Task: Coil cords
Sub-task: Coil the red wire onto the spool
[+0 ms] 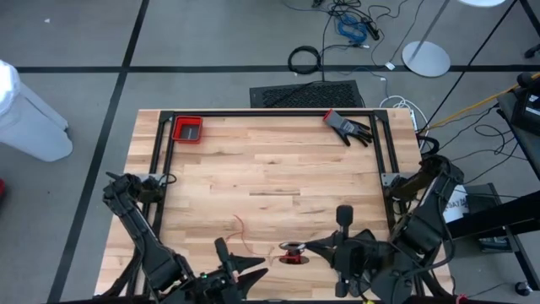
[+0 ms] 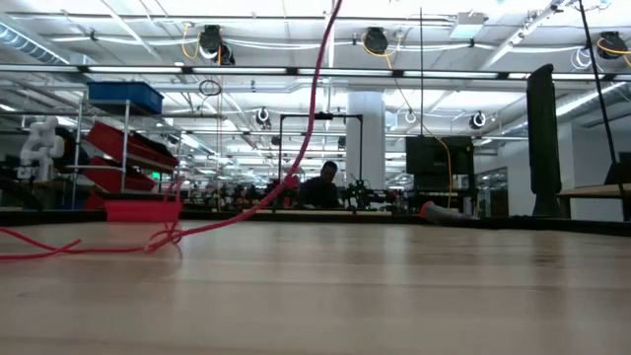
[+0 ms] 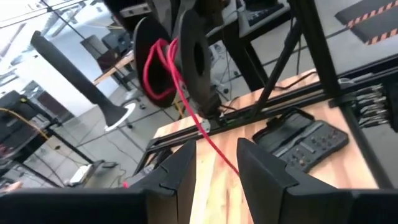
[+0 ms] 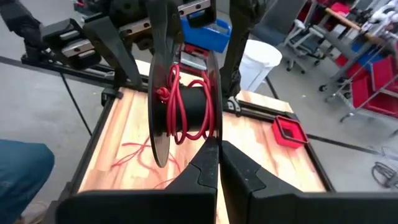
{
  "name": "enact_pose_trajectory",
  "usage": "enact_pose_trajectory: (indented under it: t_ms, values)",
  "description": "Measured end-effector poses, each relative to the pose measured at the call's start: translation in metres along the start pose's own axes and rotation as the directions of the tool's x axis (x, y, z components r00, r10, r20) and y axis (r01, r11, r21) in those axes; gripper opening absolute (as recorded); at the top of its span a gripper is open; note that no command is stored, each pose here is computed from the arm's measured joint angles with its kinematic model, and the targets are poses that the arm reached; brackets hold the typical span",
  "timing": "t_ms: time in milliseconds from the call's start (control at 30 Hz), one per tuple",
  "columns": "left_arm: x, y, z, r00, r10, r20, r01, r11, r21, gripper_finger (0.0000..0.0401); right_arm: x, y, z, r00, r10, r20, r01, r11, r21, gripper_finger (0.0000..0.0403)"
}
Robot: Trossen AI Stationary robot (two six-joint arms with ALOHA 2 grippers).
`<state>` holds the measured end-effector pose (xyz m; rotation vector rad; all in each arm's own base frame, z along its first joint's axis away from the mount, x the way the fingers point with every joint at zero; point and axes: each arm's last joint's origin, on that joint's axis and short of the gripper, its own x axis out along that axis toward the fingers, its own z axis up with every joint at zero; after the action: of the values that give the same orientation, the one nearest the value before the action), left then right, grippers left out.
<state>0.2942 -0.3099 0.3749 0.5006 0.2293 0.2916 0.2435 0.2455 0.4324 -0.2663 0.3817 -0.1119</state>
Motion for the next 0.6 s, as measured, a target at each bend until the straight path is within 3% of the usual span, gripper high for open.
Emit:
enact_pose_trajectory:
  t_ms: [233, 433, 600]
  values:
    - [0.001, 0.000, 0.004, 1.000, -0.005, 0.019, 0.006, 0.999, -0.032, 0.0123, 0.006, -0.005, -0.003, 0.999, -0.011, -0.034, 0.012, 1.000, 0.018, 0.0000]
    - [-0.004, -0.002, 0.013, 0.990, -0.104, 0.096, 0.110, 0.992, -0.055, 0.0123, 0.007, -0.006, -0.005, 0.999, -0.016, -0.051, 0.017, 1.000, 0.024, 0.0000]
    - [0.004, -0.001, 0.010, 0.994, -0.079, 0.080, 0.083, 0.995, -0.051, 0.0123, 0.007, -0.006, -0.005, 0.999, -0.015, -0.050, 0.017, 1.000, 0.026, 0.0000]
